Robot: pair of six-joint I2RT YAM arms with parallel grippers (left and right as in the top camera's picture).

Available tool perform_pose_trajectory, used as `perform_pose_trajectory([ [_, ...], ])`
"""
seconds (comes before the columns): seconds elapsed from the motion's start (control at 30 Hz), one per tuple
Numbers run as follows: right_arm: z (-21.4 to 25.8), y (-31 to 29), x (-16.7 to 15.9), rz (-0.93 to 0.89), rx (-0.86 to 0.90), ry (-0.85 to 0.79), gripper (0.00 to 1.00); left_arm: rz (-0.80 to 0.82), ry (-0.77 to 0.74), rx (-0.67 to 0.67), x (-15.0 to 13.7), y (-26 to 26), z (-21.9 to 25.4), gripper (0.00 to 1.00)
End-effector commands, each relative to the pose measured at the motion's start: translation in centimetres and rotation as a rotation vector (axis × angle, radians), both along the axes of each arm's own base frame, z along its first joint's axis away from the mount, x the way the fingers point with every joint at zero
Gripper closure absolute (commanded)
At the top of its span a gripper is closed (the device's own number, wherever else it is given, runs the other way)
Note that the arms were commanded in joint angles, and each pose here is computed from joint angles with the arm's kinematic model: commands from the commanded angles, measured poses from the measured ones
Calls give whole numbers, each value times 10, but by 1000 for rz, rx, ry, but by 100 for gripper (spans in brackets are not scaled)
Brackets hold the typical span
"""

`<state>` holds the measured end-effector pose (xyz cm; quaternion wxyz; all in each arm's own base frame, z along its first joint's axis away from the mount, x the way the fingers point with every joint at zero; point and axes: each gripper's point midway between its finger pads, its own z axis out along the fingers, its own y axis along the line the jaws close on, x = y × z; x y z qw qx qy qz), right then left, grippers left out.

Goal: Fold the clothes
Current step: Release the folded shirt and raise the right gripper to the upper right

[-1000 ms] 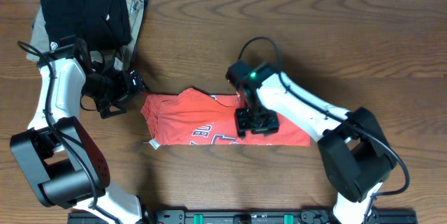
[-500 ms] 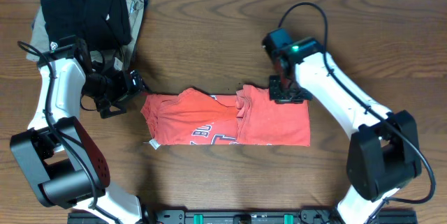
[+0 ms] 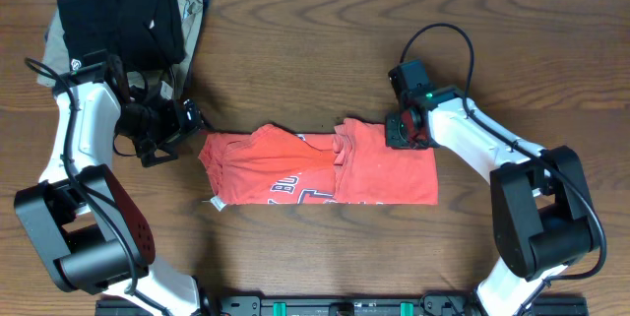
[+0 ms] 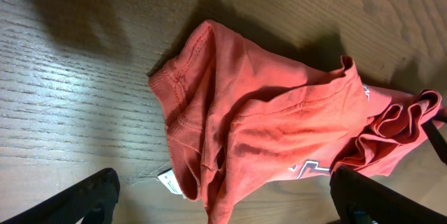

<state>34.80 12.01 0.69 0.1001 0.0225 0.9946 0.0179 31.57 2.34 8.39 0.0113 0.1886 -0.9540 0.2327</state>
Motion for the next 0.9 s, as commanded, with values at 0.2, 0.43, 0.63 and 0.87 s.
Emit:
perform_pose_trajectory([
  [0.2,40,-35,28,-56,-77,-38,53,-10,-24,1,5,0,-1,2],
  [0.43,120,-89,54,-104,-103,-46,1,-40,-80,18,14,3,-2,2],
  [0.63,134,-133,50,-217,-100,-20,1,-11,-98,64,26,21,-17,2],
  [0.87,131,-184,32,-349,-97,38,1,-21,-123,-119,27,12,-25,2],
])
